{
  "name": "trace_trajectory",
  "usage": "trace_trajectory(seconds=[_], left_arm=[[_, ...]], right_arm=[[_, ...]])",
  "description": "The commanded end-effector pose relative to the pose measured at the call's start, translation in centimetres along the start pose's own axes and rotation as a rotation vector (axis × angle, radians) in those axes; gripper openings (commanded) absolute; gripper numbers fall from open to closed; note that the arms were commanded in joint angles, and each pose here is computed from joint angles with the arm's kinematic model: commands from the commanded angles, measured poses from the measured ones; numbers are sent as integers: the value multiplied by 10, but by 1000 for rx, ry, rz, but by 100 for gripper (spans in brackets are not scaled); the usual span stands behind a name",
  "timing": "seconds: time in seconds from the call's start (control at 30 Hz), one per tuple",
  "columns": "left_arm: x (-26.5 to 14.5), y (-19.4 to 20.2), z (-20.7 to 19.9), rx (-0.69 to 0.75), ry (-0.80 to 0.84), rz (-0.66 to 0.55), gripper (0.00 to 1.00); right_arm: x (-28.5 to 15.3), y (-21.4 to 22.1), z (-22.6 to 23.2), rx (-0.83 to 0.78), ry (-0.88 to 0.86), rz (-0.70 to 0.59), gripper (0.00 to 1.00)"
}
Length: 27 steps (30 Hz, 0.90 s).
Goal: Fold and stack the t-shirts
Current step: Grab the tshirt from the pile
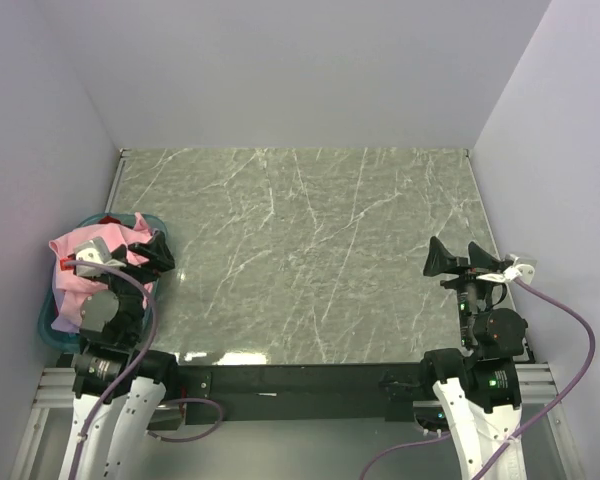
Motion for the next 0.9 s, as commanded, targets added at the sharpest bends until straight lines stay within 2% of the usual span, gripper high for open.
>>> trace_trajectory(seconds=[0.0, 0.2, 0.33, 0.53, 0.6, 0.63, 0.73, 0.87], left_arm=[[3, -9, -1, -44, -36, 17, 99], [16, 1, -5, -123, -131, 151, 99], [41, 8, -12, -135, -248, 312, 99], [86, 34, -26, -3, -357, 633, 99], [97, 37, -21, 12, -479, 682, 99], [104, 40, -18, 46, -554, 756, 99], [118, 35, 1, 64, -751, 808, 100], [123, 29, 22, 54, -880, 752, 99]], right_arm=[[-2, -11, 8, 30, -17, -26, 96], [0, -7, 9, 93, 1, -10, 97], [3, -1, 11, 99, -12, 45, 97], [7, 10, 13, 106, 3, 133, 97], [6, 11, 13, 109, 2, 134, 97], [6, 11, 13, 107, 1, 135, 97], [6, 12, 13, 98, 1, 142, 97], [5, 15, 13, 102, -4, 147, 98]])
Point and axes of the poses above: each gripper's point midway between its finger pads, its own x axis out along the fingers, its own z axis along the line the jaws close on, y = z × x, the point moved 9 cm from there along -x, back along the fingers, and after that the axes turned 14 degrees about x, right-handed, at the moved point
